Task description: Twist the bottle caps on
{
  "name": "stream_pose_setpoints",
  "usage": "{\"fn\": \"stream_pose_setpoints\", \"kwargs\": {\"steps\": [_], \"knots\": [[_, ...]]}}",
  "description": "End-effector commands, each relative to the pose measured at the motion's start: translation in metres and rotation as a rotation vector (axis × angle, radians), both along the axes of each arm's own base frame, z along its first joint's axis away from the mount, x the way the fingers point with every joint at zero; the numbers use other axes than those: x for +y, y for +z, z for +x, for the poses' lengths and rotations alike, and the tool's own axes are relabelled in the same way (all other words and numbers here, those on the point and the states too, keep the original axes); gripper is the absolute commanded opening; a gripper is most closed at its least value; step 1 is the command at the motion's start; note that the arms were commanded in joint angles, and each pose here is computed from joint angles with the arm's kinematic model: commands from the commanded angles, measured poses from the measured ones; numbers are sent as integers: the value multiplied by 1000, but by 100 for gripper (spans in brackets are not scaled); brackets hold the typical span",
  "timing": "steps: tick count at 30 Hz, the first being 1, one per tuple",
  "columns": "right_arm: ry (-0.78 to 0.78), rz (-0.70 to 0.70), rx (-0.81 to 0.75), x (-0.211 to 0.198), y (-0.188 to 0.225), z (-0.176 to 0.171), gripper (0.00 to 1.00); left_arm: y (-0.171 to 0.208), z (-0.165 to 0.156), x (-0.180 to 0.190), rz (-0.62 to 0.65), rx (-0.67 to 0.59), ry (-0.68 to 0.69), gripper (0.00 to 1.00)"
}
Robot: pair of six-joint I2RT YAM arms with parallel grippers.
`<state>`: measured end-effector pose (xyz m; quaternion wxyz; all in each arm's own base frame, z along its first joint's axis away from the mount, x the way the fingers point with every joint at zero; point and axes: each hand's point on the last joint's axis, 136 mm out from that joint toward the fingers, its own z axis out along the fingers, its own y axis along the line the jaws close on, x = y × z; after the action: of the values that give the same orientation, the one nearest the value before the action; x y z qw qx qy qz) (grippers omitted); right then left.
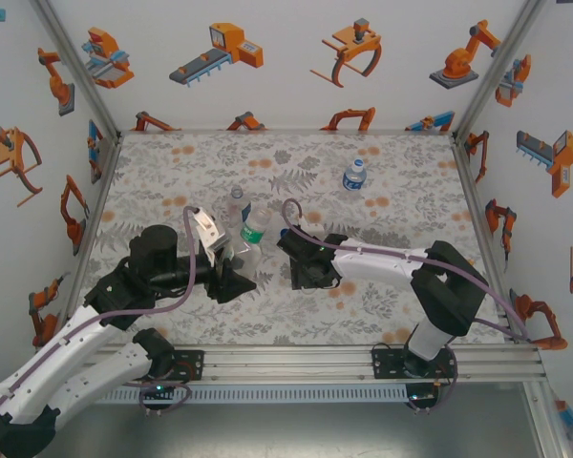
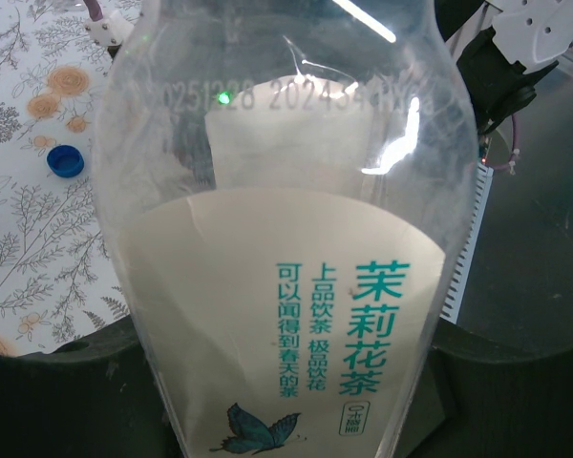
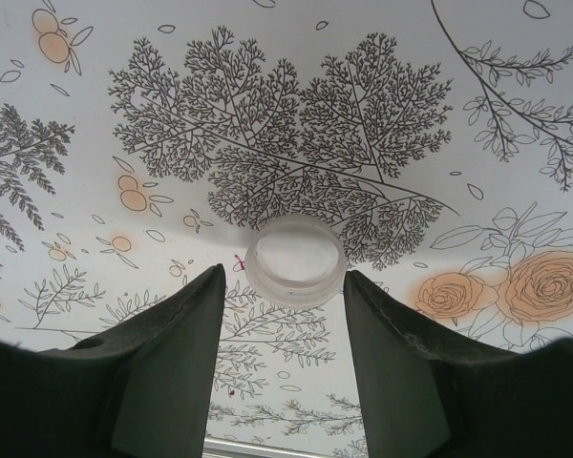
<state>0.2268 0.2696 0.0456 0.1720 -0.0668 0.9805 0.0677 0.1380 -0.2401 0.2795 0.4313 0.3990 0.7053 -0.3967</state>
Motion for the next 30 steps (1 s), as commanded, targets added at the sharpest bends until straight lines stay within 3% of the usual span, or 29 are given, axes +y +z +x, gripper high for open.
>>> {"fn": "stream_pose_setpoints", "kwargs": {"steps": [1, 17, 30], "knots": [[-2, 14, -4, 1, 2, 2, 50, 9, -2, -1, -28, -19, -12, 0], [0, 9, 5, 2, -5, 1, 51, 7, -2, -1, -26, -15, -10, 0], [1, 34, -26, 6, 15, 6, 51, 7, 0, -3, -26, -14, -13, 0]]}}
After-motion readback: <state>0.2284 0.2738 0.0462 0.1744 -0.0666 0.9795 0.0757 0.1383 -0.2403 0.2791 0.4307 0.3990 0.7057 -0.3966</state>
